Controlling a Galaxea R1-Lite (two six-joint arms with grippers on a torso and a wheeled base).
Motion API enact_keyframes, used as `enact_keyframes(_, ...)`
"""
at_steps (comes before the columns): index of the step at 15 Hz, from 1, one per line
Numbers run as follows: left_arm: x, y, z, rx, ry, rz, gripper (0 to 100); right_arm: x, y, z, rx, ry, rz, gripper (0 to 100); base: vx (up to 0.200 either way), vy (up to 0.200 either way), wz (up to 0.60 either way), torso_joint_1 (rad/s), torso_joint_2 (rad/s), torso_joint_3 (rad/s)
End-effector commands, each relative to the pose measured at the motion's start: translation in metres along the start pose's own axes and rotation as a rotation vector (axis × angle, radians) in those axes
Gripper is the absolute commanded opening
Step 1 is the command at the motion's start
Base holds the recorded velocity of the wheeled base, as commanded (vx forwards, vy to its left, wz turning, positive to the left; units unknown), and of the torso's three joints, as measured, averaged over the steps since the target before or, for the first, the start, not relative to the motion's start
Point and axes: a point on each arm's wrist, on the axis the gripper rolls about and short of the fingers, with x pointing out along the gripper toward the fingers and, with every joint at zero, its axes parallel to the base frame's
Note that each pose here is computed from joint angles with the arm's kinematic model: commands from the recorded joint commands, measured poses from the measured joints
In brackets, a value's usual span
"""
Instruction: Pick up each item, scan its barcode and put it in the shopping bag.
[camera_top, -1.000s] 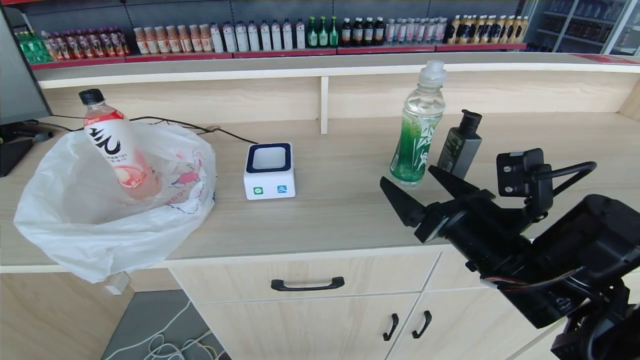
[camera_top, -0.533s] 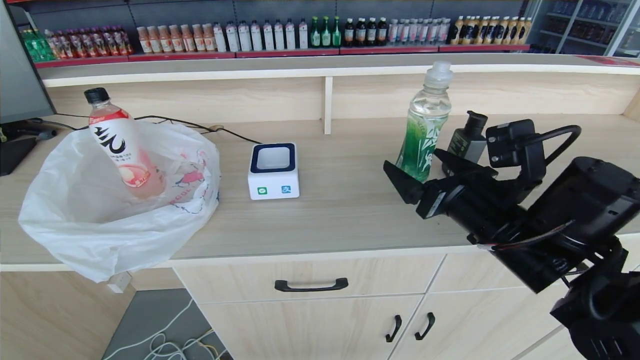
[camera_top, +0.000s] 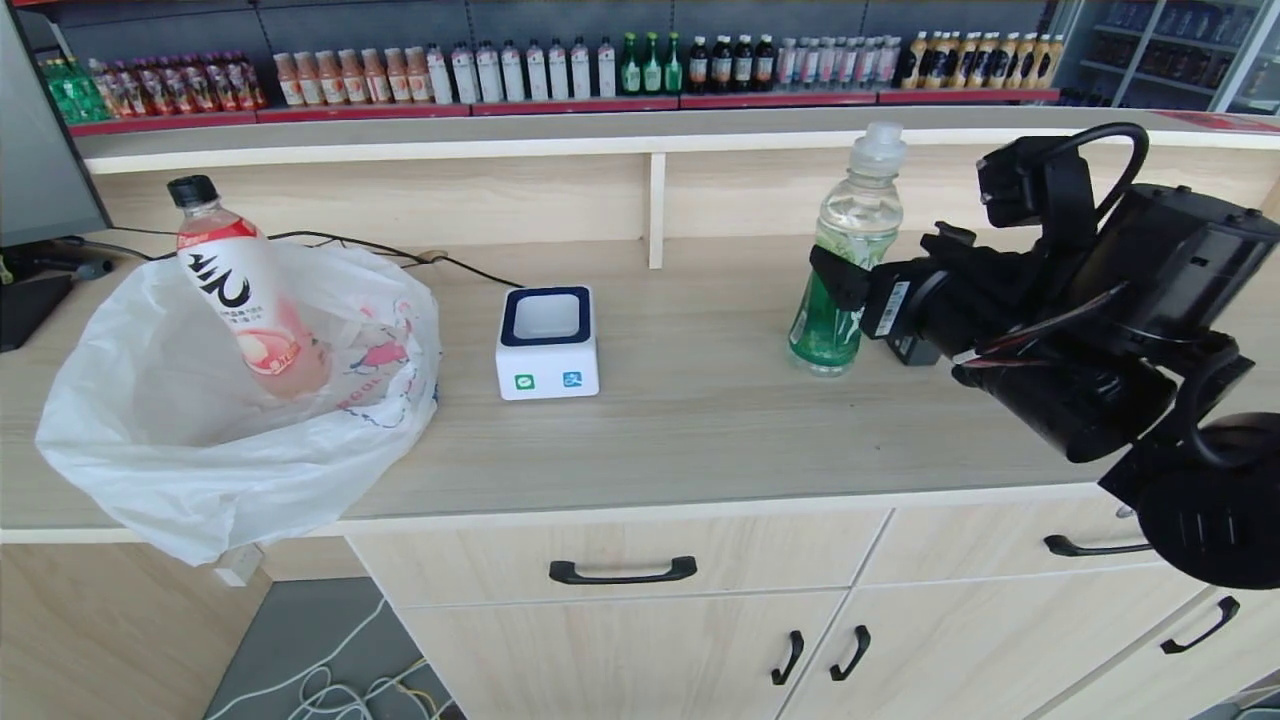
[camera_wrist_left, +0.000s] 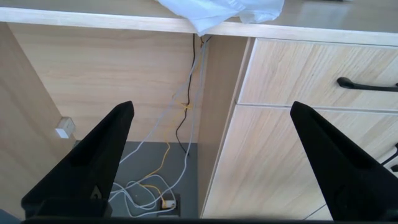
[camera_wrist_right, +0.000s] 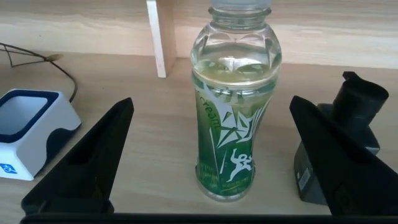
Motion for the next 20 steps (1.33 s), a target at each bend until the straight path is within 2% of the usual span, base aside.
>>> enact_keyframes(1, 0.0, 0.0, 0.0, 0.0, 0.0, 0.0, 100, 0.006, 0.001, -0.005, 0.009, 0.009, -0.007, 100, 0.0, 0.0, 0.0, 0.0, 0.0, 0.0)
enact_keyframes(4, 0.0, 0.0, 0.0, 0.0, 0.0, 0.0, 100, 0.011, -0.005, -0.008, 0.008, 0.013, -0.047, 100, 0.0, 0.0, 0.0, 0.0, 0.0, 0.0)
enact_keyframes(20, 0.0, 0.0, 0.0, 0.0, 0.0, 0.0, 100, 0.058, 0.003, -0.036, 0.006, 0.028, -0.04, 100, 0.0, 0.0, 0.0, 0.0, 0.0, 0.0)
